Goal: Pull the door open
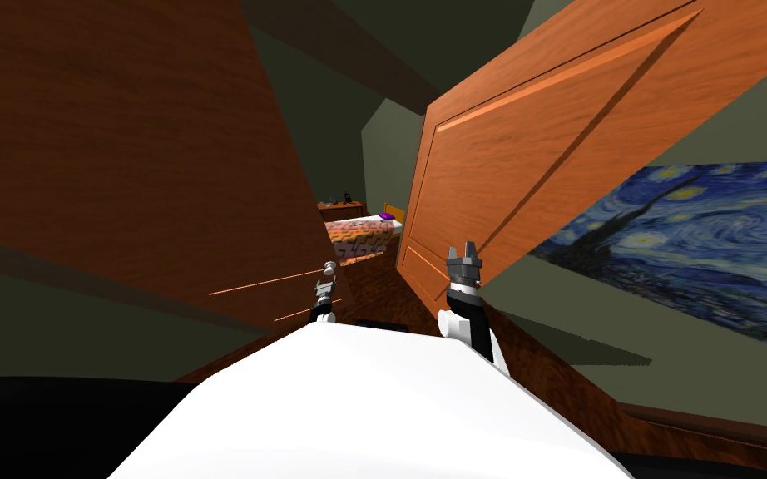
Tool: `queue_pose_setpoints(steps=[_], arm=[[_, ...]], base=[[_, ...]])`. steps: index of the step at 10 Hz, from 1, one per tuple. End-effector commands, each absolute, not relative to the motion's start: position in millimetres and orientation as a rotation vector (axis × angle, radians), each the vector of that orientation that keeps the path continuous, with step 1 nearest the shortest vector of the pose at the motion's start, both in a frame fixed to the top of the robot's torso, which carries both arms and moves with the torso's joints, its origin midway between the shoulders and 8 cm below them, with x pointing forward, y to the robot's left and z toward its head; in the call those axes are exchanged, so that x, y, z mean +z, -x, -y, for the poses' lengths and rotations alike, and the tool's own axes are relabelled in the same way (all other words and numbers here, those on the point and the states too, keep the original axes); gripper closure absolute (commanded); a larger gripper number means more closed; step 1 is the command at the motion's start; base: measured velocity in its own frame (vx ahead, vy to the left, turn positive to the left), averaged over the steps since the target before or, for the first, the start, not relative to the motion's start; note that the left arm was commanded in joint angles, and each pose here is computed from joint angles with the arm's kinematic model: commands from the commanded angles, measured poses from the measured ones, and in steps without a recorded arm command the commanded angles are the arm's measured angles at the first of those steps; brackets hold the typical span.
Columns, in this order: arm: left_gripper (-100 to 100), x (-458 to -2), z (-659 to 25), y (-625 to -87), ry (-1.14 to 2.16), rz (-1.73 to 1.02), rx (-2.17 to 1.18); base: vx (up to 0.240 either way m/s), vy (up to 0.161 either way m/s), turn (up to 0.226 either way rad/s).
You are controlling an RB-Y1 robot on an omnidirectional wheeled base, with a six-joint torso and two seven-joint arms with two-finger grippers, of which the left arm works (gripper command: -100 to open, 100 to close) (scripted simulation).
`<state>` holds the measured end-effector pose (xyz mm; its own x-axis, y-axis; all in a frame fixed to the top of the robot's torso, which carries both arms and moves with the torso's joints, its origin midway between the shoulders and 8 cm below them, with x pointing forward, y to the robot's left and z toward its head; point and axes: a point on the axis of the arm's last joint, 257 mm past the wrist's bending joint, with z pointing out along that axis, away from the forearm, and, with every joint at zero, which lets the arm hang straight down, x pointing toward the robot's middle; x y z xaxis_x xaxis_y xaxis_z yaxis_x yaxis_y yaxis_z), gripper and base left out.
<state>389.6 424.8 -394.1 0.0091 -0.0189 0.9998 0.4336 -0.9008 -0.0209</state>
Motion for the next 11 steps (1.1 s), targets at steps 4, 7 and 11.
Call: queue_pose_setpoints(steps=[4, 7, 11], arm=[[-100, -392, -472, -367, 1.942, 0.467, -1.94], [100, -391, -468, -369, 1.944, 0.462, -1.941], [100, -391, -468, -369, 1.944, 0.462, -1.941]], base=[[0.183, 0.023, -0.094], [0.01, 0.006, 0.005], [-0.009, -0.002, -0.004]])
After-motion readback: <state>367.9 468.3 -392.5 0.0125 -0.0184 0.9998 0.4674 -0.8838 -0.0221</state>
